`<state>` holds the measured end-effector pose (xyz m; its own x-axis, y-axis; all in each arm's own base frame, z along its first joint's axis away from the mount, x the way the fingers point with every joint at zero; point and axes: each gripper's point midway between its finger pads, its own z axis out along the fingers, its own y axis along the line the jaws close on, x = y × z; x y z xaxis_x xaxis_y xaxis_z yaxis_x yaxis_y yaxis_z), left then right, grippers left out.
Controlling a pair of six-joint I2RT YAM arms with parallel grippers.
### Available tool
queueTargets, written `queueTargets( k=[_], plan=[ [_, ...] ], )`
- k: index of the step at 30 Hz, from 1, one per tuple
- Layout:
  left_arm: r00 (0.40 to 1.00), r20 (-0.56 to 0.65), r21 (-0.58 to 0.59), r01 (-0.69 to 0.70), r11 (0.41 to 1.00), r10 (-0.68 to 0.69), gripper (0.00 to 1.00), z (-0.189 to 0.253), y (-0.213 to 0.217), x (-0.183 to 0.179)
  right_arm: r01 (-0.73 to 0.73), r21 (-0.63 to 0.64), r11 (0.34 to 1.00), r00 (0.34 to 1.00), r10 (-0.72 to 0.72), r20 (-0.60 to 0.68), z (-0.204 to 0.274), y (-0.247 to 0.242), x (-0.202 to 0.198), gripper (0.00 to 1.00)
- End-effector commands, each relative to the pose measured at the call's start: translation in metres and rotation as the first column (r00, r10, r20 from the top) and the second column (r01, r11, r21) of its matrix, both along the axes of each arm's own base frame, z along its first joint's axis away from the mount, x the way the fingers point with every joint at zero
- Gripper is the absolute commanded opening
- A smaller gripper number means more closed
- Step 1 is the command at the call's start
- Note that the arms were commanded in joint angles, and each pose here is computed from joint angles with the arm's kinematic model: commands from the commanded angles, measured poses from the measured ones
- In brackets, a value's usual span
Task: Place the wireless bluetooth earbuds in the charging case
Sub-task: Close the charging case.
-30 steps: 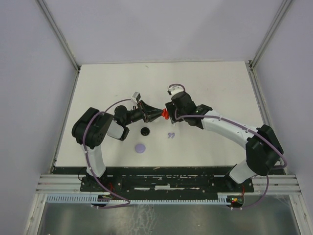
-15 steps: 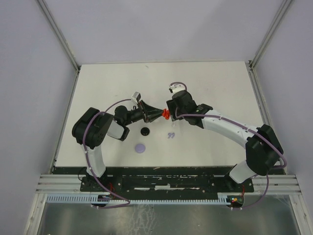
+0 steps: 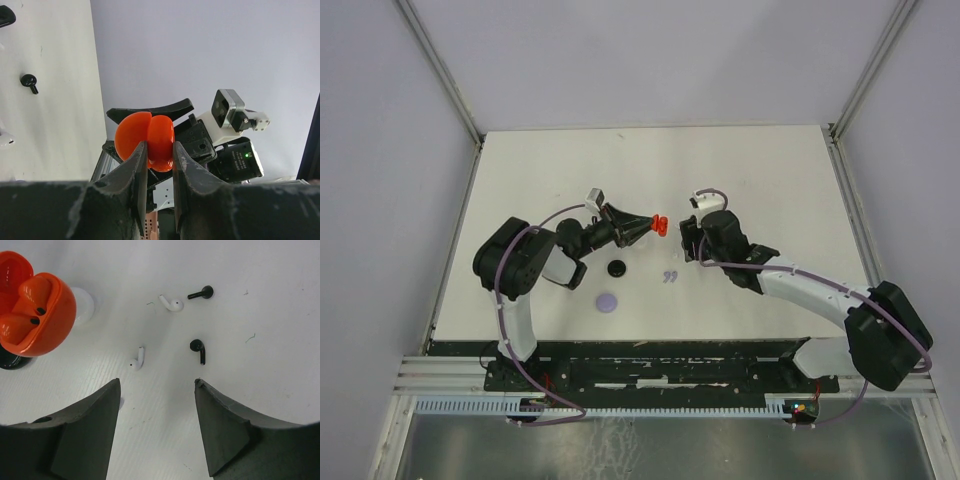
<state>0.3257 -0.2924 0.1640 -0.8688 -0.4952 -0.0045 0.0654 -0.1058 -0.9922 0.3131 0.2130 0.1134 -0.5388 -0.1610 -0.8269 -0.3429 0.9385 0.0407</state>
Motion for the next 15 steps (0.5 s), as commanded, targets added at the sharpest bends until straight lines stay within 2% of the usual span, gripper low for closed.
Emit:
queueTargets(
  k=[1,11,15],
  plan=[
    [0.998,0.065,-0.068,-0.013,0.998,0.018,0.03,0.024,-0.002,0.004,-0.034,0.147,0.989,0.982,0.005,0.188,0.034,0.015,0.01,0.71],
    [0.999,0.042,-0.095,-0.027,0.995,0.031,0.03,0.028,-0.005,0.005,-0.104,0.117,0.988,0.95,0.064,0.305,0.036,0.035,0.009,0.74],
    [0.997,0.079,-0.098,0.012,0.995,-0.004,0.03,0.032,-0.007,0.0,-0.047,0.113,0.992,0.952,0.01,0.307,0.037,0.025,0.01,0.75]
  ],
)
